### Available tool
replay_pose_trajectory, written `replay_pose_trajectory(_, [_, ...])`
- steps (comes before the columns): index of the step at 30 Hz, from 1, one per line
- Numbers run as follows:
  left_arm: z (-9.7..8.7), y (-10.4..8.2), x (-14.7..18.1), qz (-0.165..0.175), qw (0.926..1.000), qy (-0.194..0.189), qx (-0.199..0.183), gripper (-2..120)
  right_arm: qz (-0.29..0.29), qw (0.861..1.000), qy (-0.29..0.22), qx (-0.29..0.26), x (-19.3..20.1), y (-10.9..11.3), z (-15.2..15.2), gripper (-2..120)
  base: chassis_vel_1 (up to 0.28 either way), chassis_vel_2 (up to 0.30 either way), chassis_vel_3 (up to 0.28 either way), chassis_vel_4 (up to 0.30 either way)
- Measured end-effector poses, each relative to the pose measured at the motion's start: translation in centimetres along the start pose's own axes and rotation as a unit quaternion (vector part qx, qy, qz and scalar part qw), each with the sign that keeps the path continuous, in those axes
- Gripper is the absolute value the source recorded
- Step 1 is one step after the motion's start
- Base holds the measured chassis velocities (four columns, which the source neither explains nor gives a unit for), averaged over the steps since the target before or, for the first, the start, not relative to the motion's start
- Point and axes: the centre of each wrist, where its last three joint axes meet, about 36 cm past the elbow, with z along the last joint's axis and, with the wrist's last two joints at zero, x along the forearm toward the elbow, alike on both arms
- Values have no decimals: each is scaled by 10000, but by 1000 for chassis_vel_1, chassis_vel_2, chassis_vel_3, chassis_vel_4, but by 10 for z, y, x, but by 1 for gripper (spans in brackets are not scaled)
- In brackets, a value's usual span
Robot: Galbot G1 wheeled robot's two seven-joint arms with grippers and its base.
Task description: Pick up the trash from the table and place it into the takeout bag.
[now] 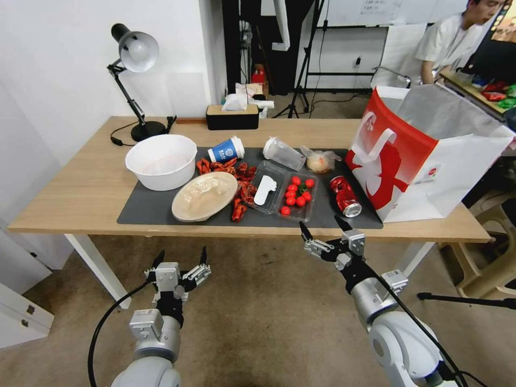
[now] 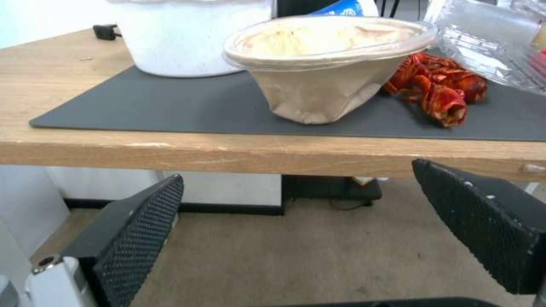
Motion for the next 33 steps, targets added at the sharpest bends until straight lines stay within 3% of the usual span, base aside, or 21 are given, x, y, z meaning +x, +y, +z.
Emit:
replay_pose_trajectory(12, [1,2,-1,-1,10000,-21,-25,100,134,9991,-344,198,-10,-6,-17,100,0,0,0,0])
replay_pose_trajectory(18, [0,5,-1,-9,10000,-44,-70,100,274,9977,-551,290,-43,-29,-41,100,0,0,0,0])
replay_pose_trajectory(20, [-2,8,1,-44,9999,-53,-98,100,1079,9938,-15,276,-80,-45,-66,100,0,0,0,0])
replay_pose_trajectory(21, [-2,8,1,-44,9999,-53,-98,100,1079,9938,-15,276,-80,-45,-66,100,0,0,0,0])
replay_pose_trajectory(23, [-2,10,1,-71,9999,-53,-111,100,1620,9852,465,305,-94,-49,-73,100,0,0,0,0])
replay_pose_trajectory(29, [0,11,0,-97,9999,-36,-105,100,2196,9700,1037,108,-103,-50,-71,100,0,0,0,0])
replay_pose_trajectory(33, [4,11,-2,-106,9999,-1,-94,100,2258,9664,1226,-13,-106,-53,-66,100,0,0,0,0])
